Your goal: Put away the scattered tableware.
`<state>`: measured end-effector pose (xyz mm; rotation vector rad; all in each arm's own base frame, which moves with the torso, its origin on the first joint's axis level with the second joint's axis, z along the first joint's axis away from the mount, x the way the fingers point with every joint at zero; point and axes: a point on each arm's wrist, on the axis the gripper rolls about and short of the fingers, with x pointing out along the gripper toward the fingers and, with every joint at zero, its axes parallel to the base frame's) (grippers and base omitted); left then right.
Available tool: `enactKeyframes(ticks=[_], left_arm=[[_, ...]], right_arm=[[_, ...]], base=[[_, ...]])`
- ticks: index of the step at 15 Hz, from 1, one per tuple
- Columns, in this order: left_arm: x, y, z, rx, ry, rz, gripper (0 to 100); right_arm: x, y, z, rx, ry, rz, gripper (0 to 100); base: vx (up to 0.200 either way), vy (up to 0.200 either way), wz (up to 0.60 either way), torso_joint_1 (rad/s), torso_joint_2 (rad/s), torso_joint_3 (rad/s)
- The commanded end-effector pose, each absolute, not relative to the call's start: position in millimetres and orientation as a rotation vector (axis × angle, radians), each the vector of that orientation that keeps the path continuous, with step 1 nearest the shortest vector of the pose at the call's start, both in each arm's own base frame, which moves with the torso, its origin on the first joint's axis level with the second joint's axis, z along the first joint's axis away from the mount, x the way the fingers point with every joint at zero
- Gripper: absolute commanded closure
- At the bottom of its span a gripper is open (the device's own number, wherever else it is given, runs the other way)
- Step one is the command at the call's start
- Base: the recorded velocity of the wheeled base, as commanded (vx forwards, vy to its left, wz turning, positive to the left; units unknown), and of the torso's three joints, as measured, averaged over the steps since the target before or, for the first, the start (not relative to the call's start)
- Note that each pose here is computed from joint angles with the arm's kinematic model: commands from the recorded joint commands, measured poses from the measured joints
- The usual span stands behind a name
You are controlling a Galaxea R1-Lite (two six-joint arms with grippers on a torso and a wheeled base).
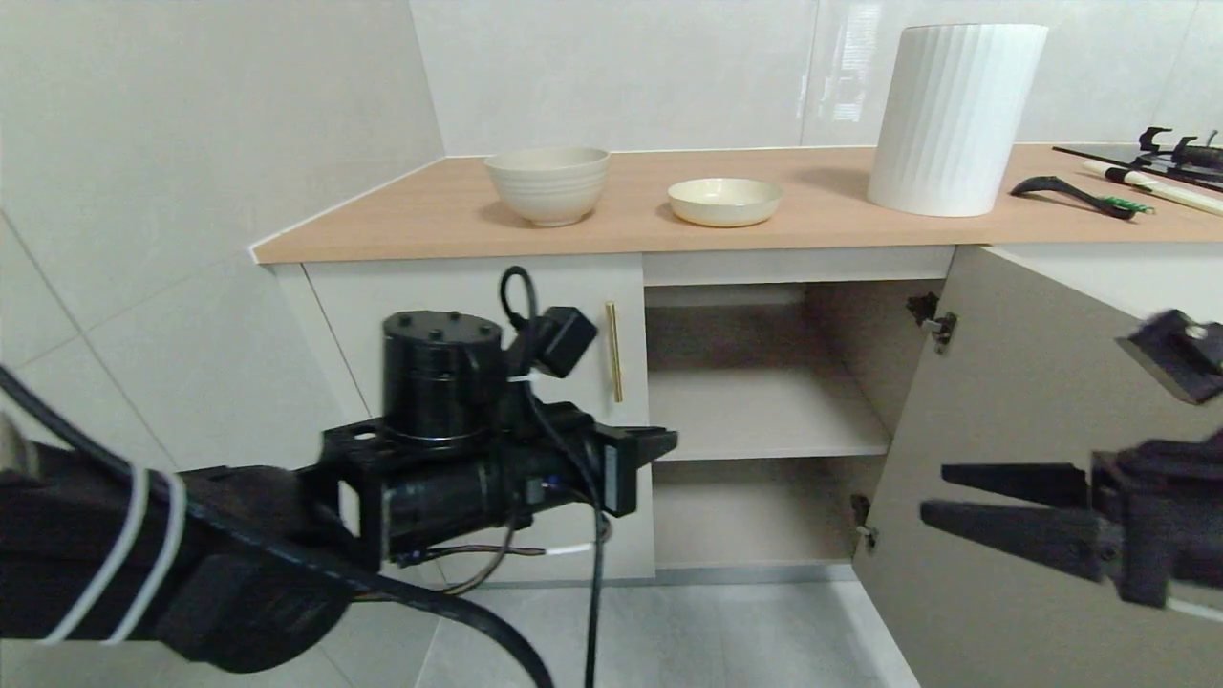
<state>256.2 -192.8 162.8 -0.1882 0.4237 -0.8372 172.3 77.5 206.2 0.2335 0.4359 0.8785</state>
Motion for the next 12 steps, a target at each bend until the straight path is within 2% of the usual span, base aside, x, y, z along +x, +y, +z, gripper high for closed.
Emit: enactKeyframes(ticks=[1,3,4,8,12], left_arm=[[241.1,-138.9,186.2,-0.215,0.337,-0.728,0],[249.5,-119.4,204.0,-0.198,0.257,-0.665,0],[249.9,-114.9,214.4,-0.187,0.234,-0.652,0],[229.8,-105.6,240.5,-0.178,0.294,-0.619,0],[209.2,-98.8,263.6,-0.174,0.205,-0.591,0]], right_arm=[[252.7,115.8,188.0,0.186,0.538,0.809,0],[264.7,122.2,193.0,0.097,0.537,0.560,0],[258.2,120.1,206.3,0.056,0.528,0.493,0],[234.1,128.7,233.3,0.015,0.452,0.445,0],[224.8,135.5,240.6,0.005,0.419,0.451,0]], base=[[0.000,0.000,0.00,0.000,0.00,0.000],[0.000,0.000,0.00,0.000,0.00,0.000],[0.000,0.000,0.00,0.000,0.00,0.000],[0.000,0.000,0.00,0.000,0.00,0.000],[0.000,0.000,0.00,0.000,0.00,0.000]])
